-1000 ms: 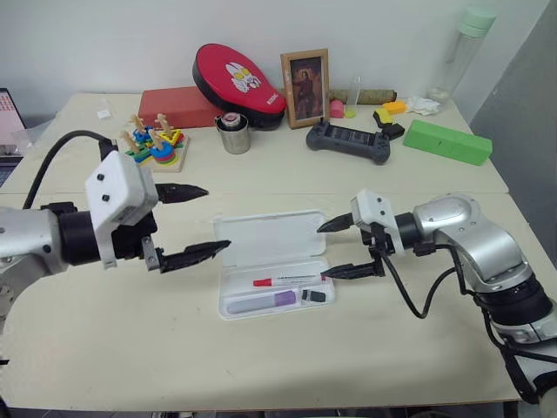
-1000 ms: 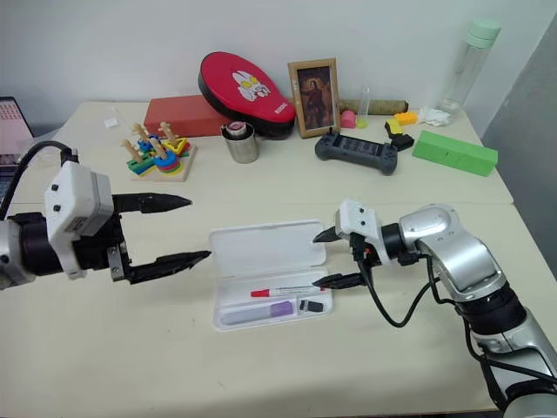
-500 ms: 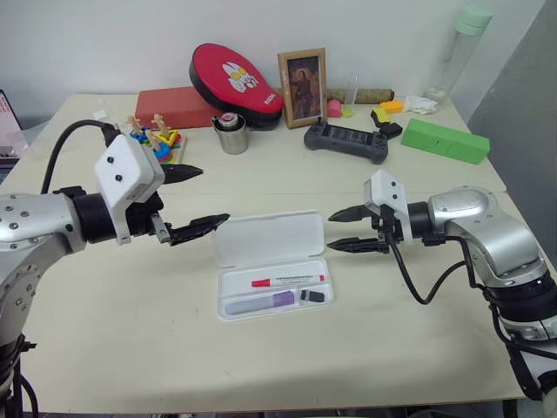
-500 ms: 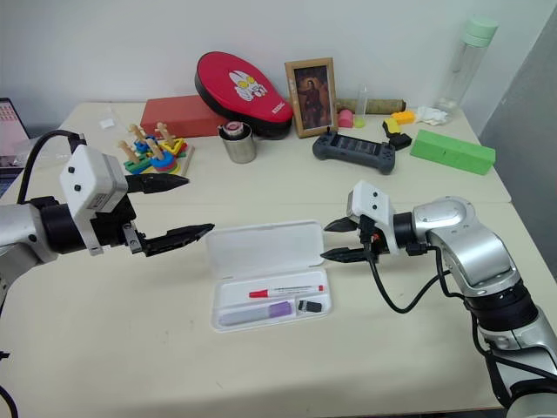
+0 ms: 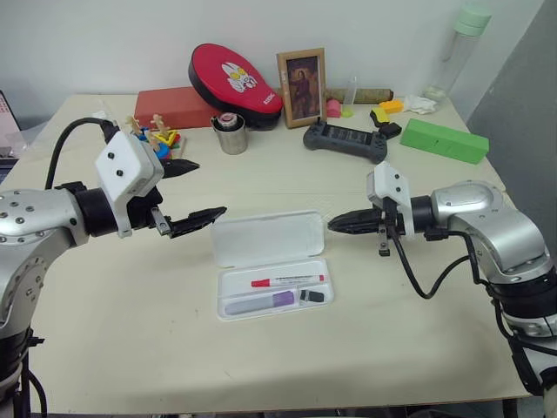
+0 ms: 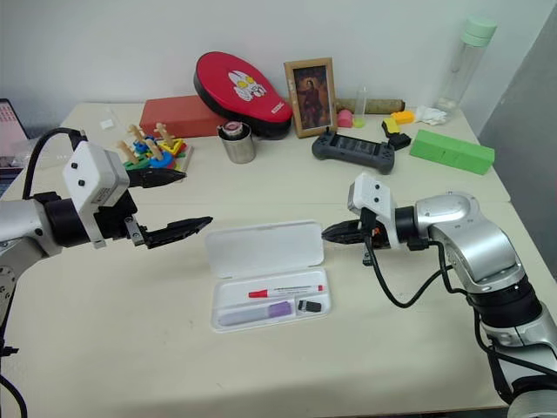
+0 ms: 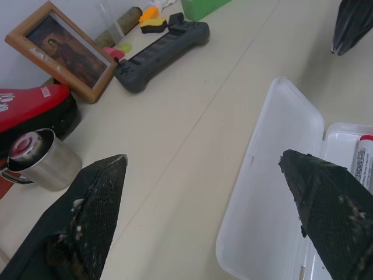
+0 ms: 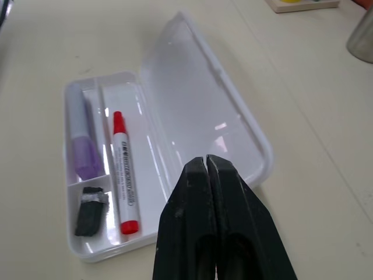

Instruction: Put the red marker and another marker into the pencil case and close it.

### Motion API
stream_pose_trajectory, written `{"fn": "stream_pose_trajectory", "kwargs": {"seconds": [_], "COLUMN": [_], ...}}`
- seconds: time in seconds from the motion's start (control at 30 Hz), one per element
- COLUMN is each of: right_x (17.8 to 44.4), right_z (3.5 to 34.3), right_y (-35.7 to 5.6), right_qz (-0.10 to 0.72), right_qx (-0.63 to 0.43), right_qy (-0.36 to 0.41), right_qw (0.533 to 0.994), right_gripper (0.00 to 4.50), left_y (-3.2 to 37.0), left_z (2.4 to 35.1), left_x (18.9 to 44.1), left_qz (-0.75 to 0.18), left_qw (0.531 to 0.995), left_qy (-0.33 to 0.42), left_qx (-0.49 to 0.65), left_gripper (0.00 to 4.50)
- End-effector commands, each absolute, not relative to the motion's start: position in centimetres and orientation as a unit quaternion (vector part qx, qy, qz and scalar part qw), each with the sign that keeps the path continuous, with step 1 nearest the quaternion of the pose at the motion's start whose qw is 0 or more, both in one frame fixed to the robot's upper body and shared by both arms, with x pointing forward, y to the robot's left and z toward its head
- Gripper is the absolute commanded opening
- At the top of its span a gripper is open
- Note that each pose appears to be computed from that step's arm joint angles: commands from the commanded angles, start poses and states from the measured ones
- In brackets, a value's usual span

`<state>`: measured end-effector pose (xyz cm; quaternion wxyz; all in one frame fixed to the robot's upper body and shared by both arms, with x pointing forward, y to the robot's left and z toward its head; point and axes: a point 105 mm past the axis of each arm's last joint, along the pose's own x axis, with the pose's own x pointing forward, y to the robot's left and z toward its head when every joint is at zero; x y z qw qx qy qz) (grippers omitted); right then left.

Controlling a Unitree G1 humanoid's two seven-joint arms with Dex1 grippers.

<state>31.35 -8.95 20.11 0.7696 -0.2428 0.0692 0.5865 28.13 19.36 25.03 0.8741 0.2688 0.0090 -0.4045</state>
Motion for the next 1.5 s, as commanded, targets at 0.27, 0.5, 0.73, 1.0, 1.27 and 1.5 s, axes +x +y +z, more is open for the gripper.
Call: {"fn": "stream_pose_trajectory", "kwargs": {"seconds": [0.27, 0.5, 0.73, 1.0, 1.27, 1.5], "right_x": [36.1, 38.0, 38.1, 36.6, 35.0, 33.8], "right_z": [19.4, 17.0, 15.7, 16.6, 19.3, 20.2], "right_y": [-9.9, -9.2, -7.4, -6.0, -4.8, -3.9], "right_qz": [0.519, 0.523, 0.569, 0.617, 0.645, 0.663], "right_qx": [-0.271, -0.269, -0.265, -0.262, -0.267, -0.277], "right_qy": [0.069, 0.089, 0.093, 0.073, 0.032, 0.013], "right_qw": [0.807, 0.804, 0.773, 0.739, 0.715, 0.695], "right_gripper": [0.01, 0.01, 0.01, 0.01, 0.01, 0.01], "left_y": [18.6, 19.2, 19.3, 19.4, 19.5, 19.4], "left_z": [26.3, 27.0, 26.8, 26.5, 26.3, 26.3], "left_x": [25.0, 23.3, 22.8, 22.7, 23.0, 23.2], "left_qz": [-0.460, -0.467, -0.460, -0.454, -0.450, -0.448], "left_qw": [0.852, 0.848, 0.851, 0.854, 0.857, 0.858], "left_qy": [0.017, 0.041, 0.049, 0.053, 0.050, 0.046], "left_qx": [0.250, 0.249, 0.250, 0.250, 0.247, 0.247], "left_gripper": [4.50, 4.50, 4.50, 4.50, 4.50, 4.50]}}
